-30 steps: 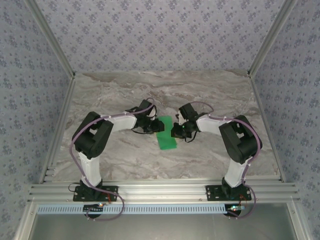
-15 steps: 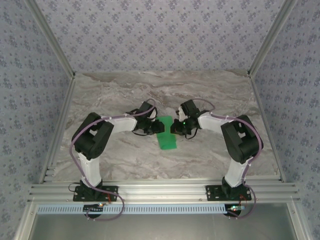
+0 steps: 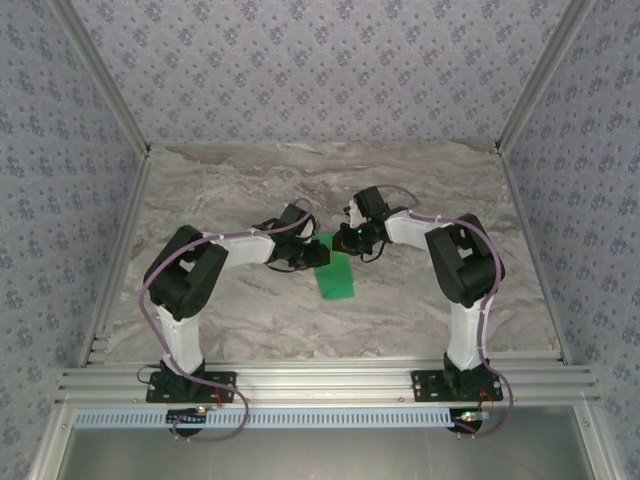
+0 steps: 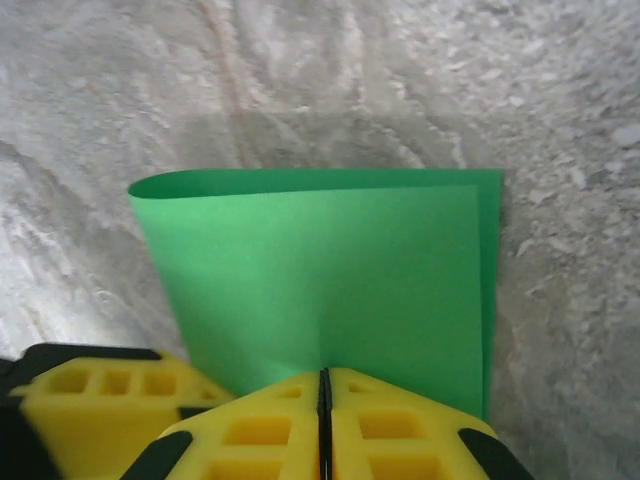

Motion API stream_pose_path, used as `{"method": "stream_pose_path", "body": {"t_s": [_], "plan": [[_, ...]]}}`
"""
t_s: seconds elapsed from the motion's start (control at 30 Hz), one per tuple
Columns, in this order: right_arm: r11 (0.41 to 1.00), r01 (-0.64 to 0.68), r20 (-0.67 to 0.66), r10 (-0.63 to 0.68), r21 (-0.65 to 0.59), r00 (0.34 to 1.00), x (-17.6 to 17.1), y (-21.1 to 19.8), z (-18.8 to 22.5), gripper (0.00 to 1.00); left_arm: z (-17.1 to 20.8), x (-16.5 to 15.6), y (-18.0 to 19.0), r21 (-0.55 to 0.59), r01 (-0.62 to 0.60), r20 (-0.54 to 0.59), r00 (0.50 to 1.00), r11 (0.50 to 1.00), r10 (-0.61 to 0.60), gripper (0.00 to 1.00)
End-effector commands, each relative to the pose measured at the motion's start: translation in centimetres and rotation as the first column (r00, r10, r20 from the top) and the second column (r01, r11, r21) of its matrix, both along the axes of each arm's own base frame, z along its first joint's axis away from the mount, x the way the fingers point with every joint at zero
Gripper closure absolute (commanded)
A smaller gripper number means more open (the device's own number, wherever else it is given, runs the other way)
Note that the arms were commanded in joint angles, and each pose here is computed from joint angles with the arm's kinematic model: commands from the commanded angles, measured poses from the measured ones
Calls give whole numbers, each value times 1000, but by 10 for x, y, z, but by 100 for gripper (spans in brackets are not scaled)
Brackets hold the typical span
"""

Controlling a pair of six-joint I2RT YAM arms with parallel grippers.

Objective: Fold a paper plane with a square sheet of paper (fold left side to right side)
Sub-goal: Hold the square sheet of paper at the center of the table, then first fold the square sheet of paper in half at the center of the table.

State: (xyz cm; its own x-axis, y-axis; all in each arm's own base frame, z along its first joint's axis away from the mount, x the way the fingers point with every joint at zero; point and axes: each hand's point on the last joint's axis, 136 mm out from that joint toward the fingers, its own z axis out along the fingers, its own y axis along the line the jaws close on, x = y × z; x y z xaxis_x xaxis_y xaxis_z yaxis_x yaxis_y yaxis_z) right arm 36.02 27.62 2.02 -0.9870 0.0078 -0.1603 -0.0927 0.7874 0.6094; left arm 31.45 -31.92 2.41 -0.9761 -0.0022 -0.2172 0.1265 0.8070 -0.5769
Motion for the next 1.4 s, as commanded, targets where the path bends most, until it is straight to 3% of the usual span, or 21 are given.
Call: {"method": "stream_pose_path", "body": {"t_s": [0.0,0.3,0.73,1.37], "plan": [[999,6,-51,-8,-49,999,-5,-3,-13,89,-20,-28,12,75,24,-82,996,997,-18,72],[992,23,-136,-40,-128,990,-30,-21,-45,89,29,-34,-3,-21,66,28,997,998,-66,66],[992,21,-140,-39,-126,989,-31,-18,-43,89,-2,-40,-4,10,73,-23,997,997,-73,65],[988,21,-153,-45,-152,987,-35,-23,-47,89,-12,-118,-7,30,225,-41,974,974,-224,70]]}}
